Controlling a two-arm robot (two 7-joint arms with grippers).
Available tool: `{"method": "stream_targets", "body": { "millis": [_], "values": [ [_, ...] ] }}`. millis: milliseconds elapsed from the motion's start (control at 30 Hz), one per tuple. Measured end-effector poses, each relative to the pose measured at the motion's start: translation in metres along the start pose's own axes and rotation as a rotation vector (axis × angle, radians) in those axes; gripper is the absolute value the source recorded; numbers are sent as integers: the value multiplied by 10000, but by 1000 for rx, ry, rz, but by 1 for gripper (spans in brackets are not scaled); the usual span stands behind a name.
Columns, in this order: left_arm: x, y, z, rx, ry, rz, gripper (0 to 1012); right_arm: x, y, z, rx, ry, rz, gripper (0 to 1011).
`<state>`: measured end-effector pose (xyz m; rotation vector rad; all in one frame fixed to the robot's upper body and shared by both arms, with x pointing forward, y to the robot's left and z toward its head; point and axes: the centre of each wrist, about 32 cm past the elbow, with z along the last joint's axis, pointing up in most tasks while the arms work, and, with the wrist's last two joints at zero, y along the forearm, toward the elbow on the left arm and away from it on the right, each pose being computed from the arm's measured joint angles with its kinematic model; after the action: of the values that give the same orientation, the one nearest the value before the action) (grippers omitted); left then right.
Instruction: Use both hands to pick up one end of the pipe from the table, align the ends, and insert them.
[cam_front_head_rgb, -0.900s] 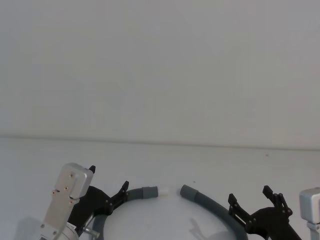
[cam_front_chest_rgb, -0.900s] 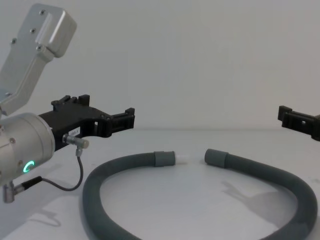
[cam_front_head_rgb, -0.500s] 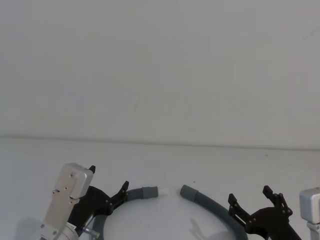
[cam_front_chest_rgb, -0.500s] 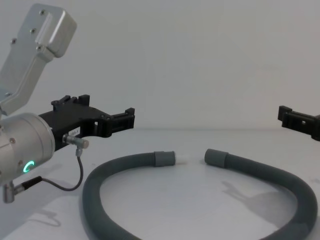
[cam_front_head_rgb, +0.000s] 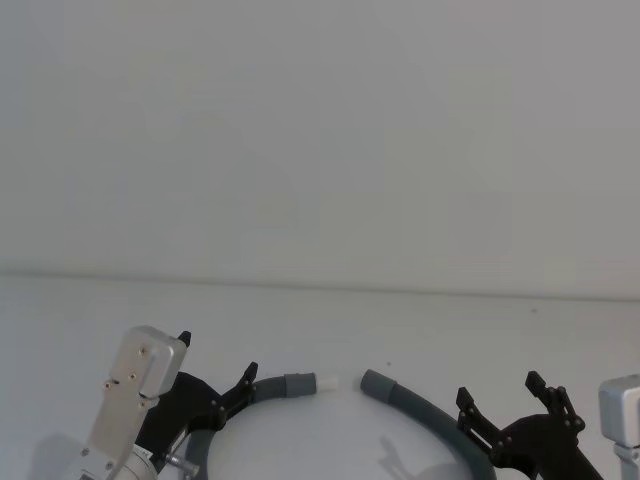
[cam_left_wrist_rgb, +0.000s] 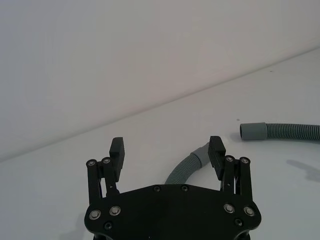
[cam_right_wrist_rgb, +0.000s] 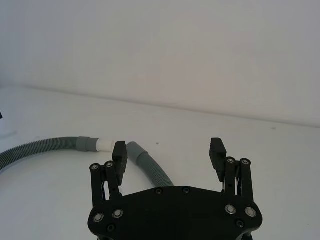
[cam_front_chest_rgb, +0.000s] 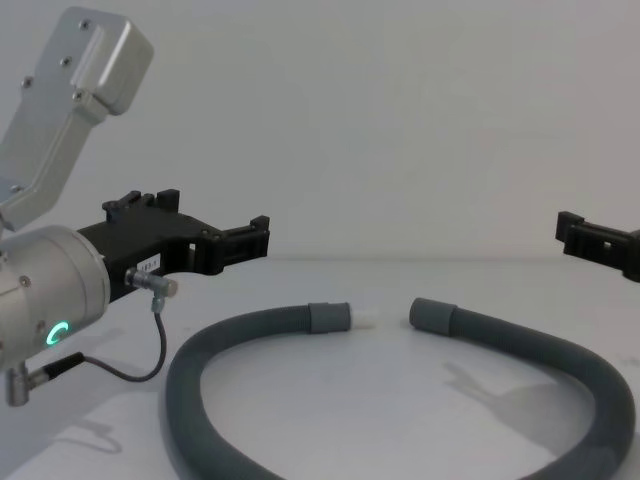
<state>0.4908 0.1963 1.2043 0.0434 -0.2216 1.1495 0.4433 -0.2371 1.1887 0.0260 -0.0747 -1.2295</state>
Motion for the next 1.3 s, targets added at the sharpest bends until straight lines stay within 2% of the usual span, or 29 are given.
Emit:
{"method": "stream_targets", "body": {
  "millis": [1300],
  "values": [
    [0,0,0,0,0,0,1002,0,0,0,0,0,0,1004]
  ]
}}
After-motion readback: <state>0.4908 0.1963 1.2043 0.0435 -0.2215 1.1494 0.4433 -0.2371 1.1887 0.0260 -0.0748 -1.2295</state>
